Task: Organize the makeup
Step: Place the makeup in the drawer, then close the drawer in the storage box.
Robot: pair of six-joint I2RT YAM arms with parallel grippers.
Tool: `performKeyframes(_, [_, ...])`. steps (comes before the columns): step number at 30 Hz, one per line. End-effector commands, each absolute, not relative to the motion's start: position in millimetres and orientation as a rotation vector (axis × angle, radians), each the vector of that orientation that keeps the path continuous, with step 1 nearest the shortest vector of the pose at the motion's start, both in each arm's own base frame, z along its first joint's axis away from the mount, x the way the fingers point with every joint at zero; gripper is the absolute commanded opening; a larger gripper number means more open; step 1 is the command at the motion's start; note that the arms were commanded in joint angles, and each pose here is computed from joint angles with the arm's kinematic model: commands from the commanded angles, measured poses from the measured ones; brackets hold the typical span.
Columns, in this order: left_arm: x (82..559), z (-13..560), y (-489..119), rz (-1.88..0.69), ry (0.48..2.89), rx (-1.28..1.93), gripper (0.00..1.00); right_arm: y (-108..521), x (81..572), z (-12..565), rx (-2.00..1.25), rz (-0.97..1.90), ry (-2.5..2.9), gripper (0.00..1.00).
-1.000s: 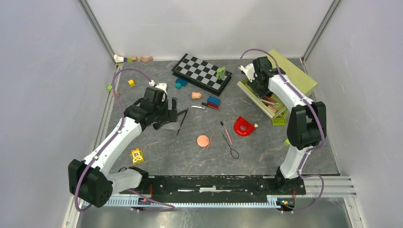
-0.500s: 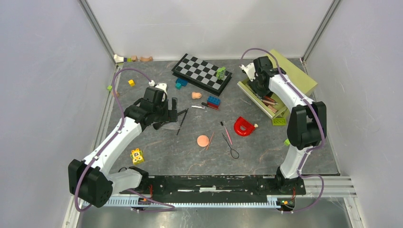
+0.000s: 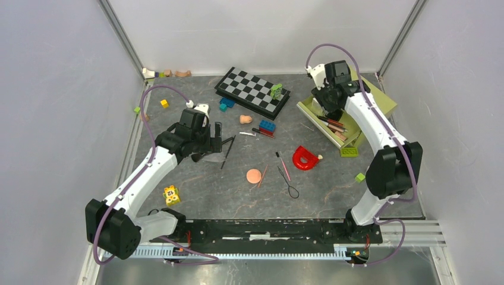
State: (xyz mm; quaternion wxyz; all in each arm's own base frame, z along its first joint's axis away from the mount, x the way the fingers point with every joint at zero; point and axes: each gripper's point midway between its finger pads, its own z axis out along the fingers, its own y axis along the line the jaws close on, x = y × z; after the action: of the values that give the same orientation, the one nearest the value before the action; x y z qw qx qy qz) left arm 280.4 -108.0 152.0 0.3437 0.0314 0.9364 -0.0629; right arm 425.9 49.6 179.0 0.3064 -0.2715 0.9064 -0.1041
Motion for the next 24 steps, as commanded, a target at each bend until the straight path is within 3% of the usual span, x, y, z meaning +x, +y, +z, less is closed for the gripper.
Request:
performKeyframes(1, [288,162,-109,-0.172,2.378,0.140,1.00,60,429,235,-0.619,-0.214,2.262,0.48])
performKeyframes(14, [288,166,-109,-0.172,2.364,0.137,1.00,146,389,264,-0.712,0.019,2.109,0.53])
performKeyframes(24, [286,186,-100,-0.153,2.287,0.085,1.00,226,338,246,-0.802,0.289,2.047,0.54])
